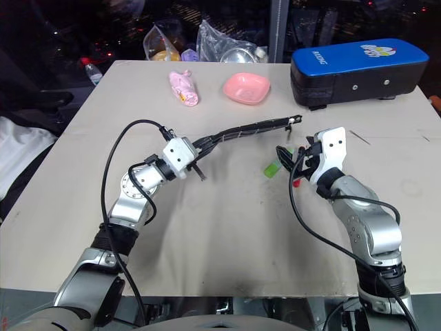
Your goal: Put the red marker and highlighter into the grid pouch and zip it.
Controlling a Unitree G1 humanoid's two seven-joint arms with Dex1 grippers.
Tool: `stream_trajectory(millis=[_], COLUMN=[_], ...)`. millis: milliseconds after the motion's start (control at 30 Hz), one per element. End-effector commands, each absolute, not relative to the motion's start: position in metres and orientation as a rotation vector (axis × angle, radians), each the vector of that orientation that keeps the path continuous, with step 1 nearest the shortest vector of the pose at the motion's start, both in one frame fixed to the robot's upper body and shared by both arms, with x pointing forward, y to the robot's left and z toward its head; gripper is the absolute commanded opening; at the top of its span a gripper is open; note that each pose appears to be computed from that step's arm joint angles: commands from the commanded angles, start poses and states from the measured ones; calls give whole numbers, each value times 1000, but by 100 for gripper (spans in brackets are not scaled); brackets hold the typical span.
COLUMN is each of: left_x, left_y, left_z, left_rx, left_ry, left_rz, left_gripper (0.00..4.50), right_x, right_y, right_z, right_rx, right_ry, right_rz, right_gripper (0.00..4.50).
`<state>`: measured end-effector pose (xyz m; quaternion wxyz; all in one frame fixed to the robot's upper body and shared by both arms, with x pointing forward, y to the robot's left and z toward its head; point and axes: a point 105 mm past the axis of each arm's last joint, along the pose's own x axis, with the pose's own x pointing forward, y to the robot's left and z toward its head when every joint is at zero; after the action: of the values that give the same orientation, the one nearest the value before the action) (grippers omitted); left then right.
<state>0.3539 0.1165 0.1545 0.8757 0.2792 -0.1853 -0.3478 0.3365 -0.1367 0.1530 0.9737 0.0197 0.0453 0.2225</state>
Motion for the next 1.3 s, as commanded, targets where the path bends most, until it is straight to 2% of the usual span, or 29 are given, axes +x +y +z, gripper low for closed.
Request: stream_trajectory(millis=[33,400,500,567,633,700,767,1100,1133,1167,1233,1300], left_x=[344,331,331,331,332,332,331,329,329,329,329,328], left_y=[109,101,102,103,104,105,106,107,108,108,108,107], left_z=[165,152,149,147,146,145,144,138,138,138,137,137], left_rx=[593,620,618,618,620,625,628,623,622,621,621,620], left_ry=[-428,-400,-392,-389,-385,-382,-380,-366,-365,-364,-363,-363], left_rz=[-677,-675,-670,-669,-668,-670,-673,-676,-675,-675,-675,-676], left_gripper=[9,9,0,0,0,0,0,0,0,0,0,0], right_x=[352,367,370,372,374,376,377,381,381,383,385,386], right_y=[-139,-123,-122,-121,-122,-122,-120,-118,-118,-120,-121,-121], right_z=[158,167,166,166,165,165,165,165,164,164,164,163], right_rx=[52,74,69,73,67,62,59,15,10,6,0,2], right_ry=[132,140,143,138,137,132,125,108,107,103,100,99], right_rz=[430,502,502,504,502,501,503,522,520,505,486,485], right_gripper=[450,450,359,267,160,26,6,6,55,75,169,169])
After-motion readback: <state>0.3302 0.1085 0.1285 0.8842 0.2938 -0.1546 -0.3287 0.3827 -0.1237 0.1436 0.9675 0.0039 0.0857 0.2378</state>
